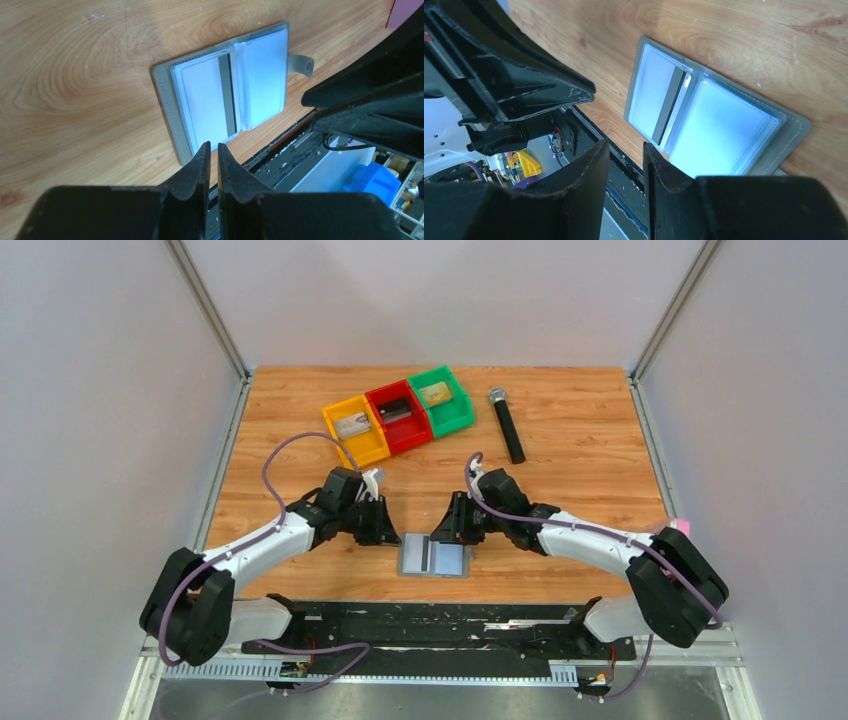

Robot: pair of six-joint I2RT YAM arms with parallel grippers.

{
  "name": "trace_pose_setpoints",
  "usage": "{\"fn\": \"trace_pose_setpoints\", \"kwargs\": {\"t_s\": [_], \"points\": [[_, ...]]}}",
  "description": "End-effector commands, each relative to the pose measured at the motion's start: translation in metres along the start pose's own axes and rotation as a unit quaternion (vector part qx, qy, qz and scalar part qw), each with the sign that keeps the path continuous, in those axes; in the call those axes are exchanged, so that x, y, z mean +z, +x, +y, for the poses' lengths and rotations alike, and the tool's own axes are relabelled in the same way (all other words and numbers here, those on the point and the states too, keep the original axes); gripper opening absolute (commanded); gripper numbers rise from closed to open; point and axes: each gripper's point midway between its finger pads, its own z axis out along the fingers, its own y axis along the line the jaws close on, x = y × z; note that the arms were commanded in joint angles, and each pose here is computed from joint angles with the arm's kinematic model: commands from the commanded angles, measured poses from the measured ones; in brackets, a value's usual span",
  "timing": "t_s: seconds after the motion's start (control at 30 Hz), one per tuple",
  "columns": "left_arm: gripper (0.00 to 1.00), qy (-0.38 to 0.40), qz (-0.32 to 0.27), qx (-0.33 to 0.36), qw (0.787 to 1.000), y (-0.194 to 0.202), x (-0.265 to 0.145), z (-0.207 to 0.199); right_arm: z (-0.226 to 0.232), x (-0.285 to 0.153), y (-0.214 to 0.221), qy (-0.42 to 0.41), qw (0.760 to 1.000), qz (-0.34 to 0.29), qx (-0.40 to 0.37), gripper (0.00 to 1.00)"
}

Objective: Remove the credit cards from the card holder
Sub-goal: Remove the credit card from the card holder.

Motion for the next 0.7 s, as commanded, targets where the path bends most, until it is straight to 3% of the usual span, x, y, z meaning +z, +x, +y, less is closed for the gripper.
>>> {"fn": "trace_pose_setpoints", "kwargs": {"t_s": [0.0,0.67], "points": [[0.17,0.031,-0.016,0.007,0.999,-0.012,0.016,-0.005,0.018,0.007,-0.010,-0.024,1.000,-0.015,-0.007,0.32],[0.15,0.033,0.012,-0.008,0.999,0.012,0.045,0.021,-0.009,0.042,0.007,0.021,1.000,0.011,0.006,0.28]]}}
